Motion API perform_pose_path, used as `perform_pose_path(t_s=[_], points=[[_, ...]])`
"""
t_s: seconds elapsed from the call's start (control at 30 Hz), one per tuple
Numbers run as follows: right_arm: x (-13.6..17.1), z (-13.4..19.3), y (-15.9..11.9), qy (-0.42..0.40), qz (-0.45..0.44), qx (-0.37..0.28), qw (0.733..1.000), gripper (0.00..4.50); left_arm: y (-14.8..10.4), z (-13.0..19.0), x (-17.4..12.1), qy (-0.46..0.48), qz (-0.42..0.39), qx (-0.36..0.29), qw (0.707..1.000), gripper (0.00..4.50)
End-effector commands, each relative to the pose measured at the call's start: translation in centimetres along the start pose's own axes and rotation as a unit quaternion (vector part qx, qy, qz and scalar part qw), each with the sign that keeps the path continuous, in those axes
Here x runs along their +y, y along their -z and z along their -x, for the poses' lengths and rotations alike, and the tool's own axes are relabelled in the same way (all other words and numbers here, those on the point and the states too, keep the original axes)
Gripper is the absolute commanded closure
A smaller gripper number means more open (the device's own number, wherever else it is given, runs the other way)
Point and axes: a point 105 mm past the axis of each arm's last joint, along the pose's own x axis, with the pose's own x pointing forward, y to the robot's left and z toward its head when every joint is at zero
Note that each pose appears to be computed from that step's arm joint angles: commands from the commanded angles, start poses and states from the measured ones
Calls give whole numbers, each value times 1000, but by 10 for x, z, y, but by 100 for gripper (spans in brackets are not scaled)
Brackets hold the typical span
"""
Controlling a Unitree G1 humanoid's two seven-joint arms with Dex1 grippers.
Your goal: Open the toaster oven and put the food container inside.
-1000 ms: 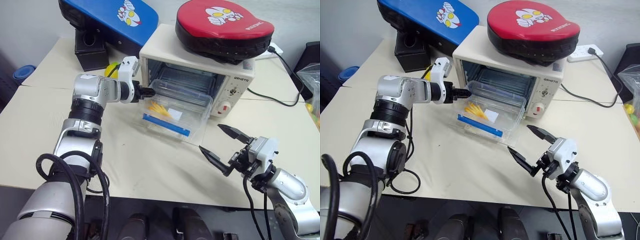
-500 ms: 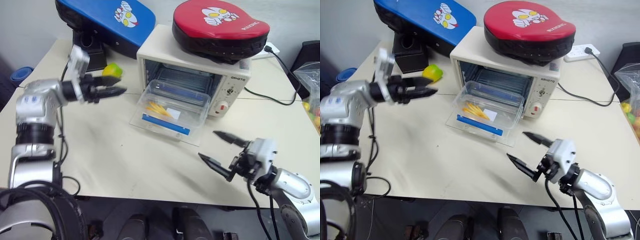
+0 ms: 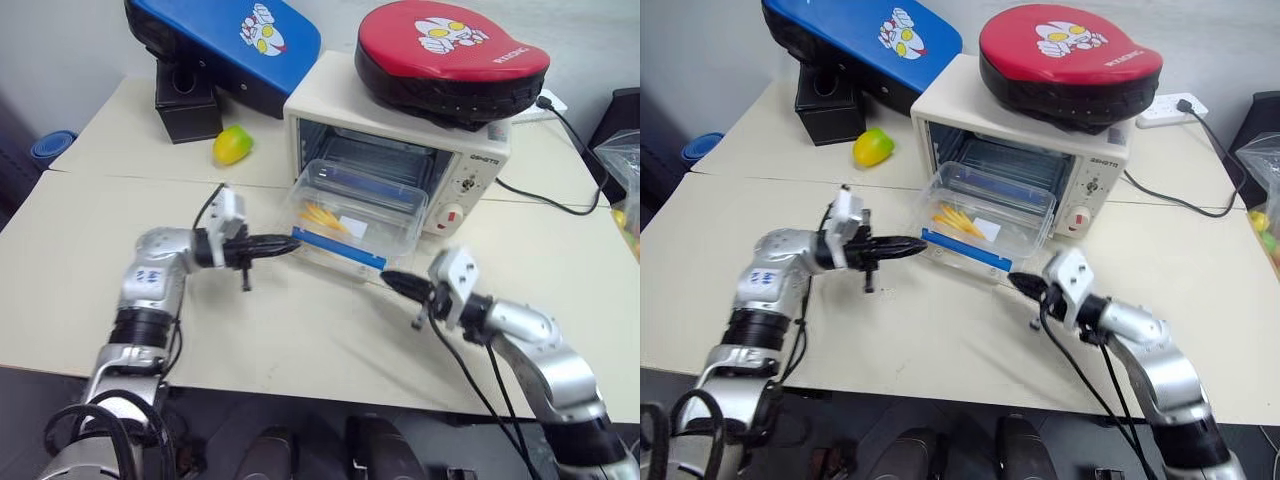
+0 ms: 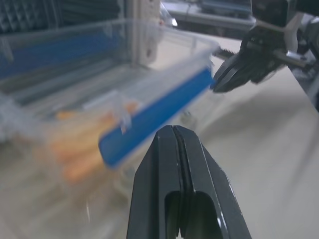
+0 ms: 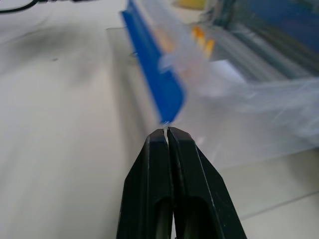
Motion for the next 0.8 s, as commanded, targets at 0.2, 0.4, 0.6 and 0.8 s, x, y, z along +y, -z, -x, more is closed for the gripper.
perform_pose_path(t_s=[0.2,0.4,0.6,0.8], points=[[-44,-33,-20,131,31,-37,990,447,-11,-22,45,-142,-20,-32,989,450],[-38,-54,-28,145,21,-62,987,447,-21,-38,64,-214,-14,-71,974,450],[-20,-53,-33,108,-15,-77,991,447,-21,-34,66,-213,-16,-73,974,450],[-1,-6,-39,28,-20,-87,996,450,-30,15,48,-130,-27,-84,988,312]])
